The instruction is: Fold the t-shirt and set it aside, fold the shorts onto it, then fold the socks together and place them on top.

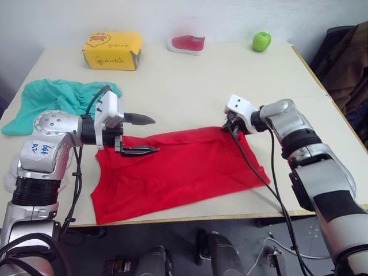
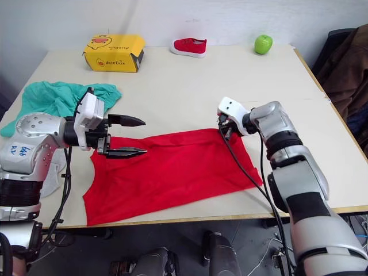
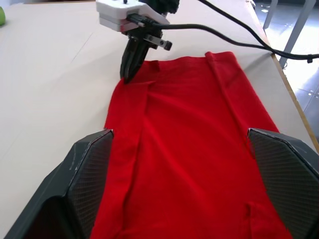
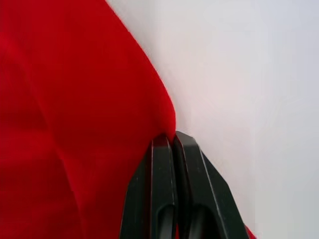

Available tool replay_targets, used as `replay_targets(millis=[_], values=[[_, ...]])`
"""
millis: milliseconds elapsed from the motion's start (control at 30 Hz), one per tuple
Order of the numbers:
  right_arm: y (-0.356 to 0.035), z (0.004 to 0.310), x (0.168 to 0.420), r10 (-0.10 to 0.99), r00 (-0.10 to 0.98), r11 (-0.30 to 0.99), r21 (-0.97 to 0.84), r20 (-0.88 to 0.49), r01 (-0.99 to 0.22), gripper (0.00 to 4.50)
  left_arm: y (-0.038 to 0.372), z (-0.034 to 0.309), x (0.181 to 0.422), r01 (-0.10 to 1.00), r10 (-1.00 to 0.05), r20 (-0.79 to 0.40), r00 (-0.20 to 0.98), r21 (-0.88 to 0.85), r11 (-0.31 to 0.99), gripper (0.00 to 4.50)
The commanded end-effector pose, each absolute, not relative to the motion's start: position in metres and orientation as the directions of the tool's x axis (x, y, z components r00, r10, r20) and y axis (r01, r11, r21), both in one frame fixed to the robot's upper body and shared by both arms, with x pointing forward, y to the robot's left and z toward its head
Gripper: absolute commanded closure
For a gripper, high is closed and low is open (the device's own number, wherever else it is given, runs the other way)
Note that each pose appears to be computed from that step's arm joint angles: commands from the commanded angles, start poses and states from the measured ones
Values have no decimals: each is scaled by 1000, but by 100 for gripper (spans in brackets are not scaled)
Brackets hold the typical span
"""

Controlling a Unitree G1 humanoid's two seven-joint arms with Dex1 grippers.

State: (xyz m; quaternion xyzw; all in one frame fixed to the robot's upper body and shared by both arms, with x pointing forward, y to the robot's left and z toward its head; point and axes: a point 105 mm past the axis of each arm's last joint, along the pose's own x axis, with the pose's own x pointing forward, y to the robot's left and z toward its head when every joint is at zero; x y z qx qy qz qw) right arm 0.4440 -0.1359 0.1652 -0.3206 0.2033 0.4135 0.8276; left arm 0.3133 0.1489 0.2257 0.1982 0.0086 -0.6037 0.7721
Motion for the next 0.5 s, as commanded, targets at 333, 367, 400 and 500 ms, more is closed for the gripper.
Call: replay_targets(millis=[333,367,400,500], values=[[-146,197,458,523,700,509,-481,-486,-714,324,155,234,329,897,-911,-226,345,364,250,0],[-150,207,458,532,715,529,-481,-453,-699,287,159,233,334,894,-904,-230,361,363,265,0],[-154,216,458,546,721,549,-468,-426,-693,255,164,232,339,891,-896,-235,376,356,281,0],[-171,235,438,620,691,578,-379,-371,-723,158,181,225,358,886,-869,-267,417,333,322,0]])
